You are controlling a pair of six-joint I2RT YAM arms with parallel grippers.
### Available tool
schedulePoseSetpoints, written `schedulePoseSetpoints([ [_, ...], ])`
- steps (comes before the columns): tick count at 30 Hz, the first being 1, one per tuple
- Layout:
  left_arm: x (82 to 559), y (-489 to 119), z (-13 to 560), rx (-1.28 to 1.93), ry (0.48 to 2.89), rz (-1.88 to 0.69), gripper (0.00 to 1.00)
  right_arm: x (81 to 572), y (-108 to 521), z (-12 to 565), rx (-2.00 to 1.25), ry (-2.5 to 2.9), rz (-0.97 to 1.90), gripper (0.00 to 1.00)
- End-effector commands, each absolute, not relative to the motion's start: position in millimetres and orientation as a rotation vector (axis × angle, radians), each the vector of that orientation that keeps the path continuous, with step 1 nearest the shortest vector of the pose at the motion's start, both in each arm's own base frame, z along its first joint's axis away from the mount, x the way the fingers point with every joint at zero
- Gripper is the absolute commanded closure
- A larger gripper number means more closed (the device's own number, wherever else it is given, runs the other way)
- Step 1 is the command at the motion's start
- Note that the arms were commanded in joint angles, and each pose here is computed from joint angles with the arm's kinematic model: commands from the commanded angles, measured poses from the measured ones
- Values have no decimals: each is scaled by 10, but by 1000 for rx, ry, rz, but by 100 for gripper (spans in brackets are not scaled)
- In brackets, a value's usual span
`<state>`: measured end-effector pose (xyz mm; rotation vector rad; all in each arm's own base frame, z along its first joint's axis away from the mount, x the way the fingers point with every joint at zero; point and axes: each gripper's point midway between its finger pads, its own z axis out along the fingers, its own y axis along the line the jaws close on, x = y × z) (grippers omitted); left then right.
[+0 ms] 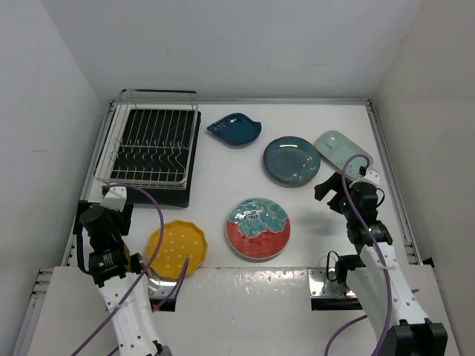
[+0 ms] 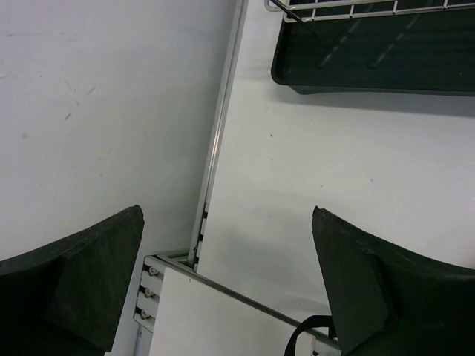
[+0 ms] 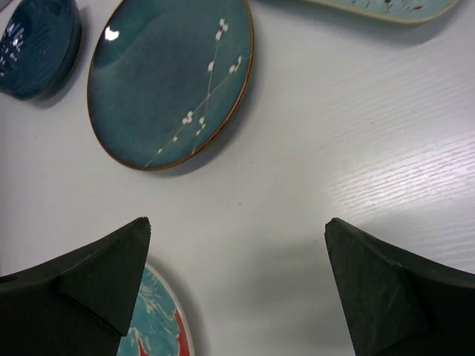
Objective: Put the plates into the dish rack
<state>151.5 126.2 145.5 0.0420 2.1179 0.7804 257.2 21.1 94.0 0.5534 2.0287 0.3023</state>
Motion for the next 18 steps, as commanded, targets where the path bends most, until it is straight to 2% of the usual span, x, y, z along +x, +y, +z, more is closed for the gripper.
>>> schedulePoseSetpoints([
  [1, 1561, 1266, 1592, 77, 2063, 798, 0, 2612, 384, 1019, 469, 2052, 392, 0],
  [7, 1617, 1227, 1958, 337, 1992, 889, 0, 2582, 575, 838, 456, 2240, 479, 0],
  [10, 1757, 1062, 2288, 412, 1918, 800, 0, 2575, 609, 768, 456, 2331, 477, 0],
  [12, 1866, 867, 2654, 417, 1827, 686, 0, 2578, 671, 777, 405, 2362, 490, 0],
  [14, 2077, 735, 2773, 439, 1838, 541, 4, 2574, 772, 709, 350, 2422, 497, 0],
  [15, 2165, 576, 2801, 451, 1849, 406, 8, 2542, 853, 640, 313, 2467, 507, 0],
  [16, 2238, 498, 3096, 453, 1811, 357, 10, 2531, 924, 604, 266, 2513, 508, 0],
  [17, 2326, 474, 3155, 442, 1833, 298, 14, 2550, 997, 595, 242, 2520, 535, 0],
  [18, 2510, 451, 2999, 412, 1942, 168, 18, 2545, 1025, 508, 252, 2563, 544, 0],
])
